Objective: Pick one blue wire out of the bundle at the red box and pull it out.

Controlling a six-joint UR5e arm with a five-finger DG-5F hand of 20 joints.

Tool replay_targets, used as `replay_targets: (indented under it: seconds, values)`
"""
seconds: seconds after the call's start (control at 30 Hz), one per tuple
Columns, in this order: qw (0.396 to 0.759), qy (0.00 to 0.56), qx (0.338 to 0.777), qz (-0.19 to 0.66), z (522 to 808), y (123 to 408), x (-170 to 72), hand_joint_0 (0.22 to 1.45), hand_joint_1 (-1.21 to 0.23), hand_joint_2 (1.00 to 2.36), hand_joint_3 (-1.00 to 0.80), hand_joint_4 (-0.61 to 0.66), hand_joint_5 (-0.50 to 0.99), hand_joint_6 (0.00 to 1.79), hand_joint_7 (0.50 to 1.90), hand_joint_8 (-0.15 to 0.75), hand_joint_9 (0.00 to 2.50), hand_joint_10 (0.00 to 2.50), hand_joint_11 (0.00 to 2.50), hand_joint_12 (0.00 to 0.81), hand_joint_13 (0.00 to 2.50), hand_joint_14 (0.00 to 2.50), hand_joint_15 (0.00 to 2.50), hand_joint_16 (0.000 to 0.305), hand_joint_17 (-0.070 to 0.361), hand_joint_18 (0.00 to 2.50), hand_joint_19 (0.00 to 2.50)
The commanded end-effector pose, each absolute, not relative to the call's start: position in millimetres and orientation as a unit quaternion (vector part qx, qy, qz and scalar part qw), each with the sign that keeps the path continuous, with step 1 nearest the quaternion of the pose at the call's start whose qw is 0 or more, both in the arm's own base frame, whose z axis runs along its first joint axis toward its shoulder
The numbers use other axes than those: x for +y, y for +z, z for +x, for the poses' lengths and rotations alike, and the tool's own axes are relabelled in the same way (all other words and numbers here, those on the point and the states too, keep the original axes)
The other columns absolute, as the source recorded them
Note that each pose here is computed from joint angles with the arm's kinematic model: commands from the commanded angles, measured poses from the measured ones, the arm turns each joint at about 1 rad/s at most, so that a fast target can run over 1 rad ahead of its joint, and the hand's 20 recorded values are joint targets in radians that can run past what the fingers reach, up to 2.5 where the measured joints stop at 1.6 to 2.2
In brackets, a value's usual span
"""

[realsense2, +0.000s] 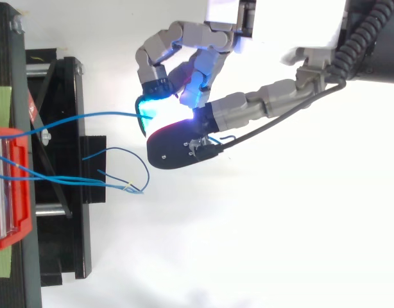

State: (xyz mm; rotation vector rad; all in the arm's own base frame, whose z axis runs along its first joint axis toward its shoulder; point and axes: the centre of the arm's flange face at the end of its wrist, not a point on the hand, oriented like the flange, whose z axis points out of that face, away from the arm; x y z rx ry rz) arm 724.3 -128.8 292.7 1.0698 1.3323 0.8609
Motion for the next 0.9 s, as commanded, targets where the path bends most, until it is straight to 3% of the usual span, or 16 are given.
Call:
replay_targets:
  seconds: [0.0,0.87]
  values:
    - [0.576,0.367,0.569,0.457,724.1,292.0,-128.8,0.63,-0.82,1.01,0.02,0.15,-0.09,0.88,1.39,0.351,1.12,0.02,0.75,0.457,0.77,0.01,0.45,0.07,0.157,0.78,0.61]
    - [0.576,0.367,0.569,0.457,724.1,292.0,-128.8,0.63,-0.82,1.01,0.01,0.14,-0.09,0.89,1.37,0.355,1.15,0.02,0.76,0.453,0.8,0.02,0.5,0.068,0.154,0.74,0.59]
